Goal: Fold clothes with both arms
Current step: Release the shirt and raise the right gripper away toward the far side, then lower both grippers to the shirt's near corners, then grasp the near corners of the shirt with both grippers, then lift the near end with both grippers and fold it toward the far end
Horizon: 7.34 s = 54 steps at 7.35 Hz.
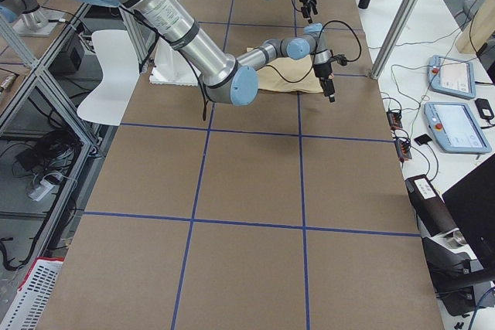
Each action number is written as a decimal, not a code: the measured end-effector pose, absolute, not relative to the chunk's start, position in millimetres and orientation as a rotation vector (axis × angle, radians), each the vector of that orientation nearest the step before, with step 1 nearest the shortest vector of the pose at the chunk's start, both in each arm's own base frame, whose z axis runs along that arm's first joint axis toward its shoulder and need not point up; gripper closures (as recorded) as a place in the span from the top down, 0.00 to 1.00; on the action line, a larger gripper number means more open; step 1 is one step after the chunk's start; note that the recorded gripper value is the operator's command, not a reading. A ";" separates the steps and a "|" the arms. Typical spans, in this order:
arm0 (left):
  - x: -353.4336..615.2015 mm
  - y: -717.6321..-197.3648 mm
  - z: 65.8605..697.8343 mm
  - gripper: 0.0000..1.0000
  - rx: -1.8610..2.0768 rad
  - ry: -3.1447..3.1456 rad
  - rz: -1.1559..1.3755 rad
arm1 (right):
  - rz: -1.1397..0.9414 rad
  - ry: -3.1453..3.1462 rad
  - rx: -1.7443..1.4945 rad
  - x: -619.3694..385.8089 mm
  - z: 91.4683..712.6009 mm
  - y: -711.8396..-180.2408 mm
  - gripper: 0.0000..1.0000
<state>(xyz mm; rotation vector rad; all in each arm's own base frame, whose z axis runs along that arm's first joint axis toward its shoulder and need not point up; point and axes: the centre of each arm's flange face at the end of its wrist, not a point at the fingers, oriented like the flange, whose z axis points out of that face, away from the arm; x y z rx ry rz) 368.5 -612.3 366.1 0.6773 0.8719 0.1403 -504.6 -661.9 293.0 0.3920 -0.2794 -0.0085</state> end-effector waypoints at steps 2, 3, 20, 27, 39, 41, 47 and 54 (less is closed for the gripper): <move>370.1 -596.1 347.1 1.00 0.634 0.954 0.088 | -0.018 -0.475 0.410 -477.8 260.7 -604.2 1.00; 376.3 -569.9 337.1 1.00 0.602 1.010 0.063 | -0.016 -0.555 0.416 -468.6 253.9 -561.5 1.00; 539.7 -320.1 304.9 0.57 0.220 1.054 -0.146 | 0.186 -0.815 0.367 -499.6 265.6 -330.0 1.00; 546.1 -317.8 305.6 0.00 0.194 1.056 -0.172 | 0.178 -0.814 0.366 -506.6 265.1 -324.9 1.00; 545.3 -315.9 297.3 0.00 0.192 1.073 -0.186 | 0.583 -0.854 0.223 -614.2 252.7 -272.7 0.72; 545.2 -315.9 297.4 0.00 0.192 1.073 -0.186 | 0.587 -0.853 0.220 -618.9 253.1 -266.0 0.35; 545.2 -315.9 297.3 0.00 0.193 1.073 -0.186 | 0.619 -0.882 0.208 -624.9 234.3 -269.2 0.00; 458.1 -213.6 200.9 0.00 0.094 1.290 -0.115 | 0.487 -1.025 0.144 -486.2 152.7 -156.3 0.00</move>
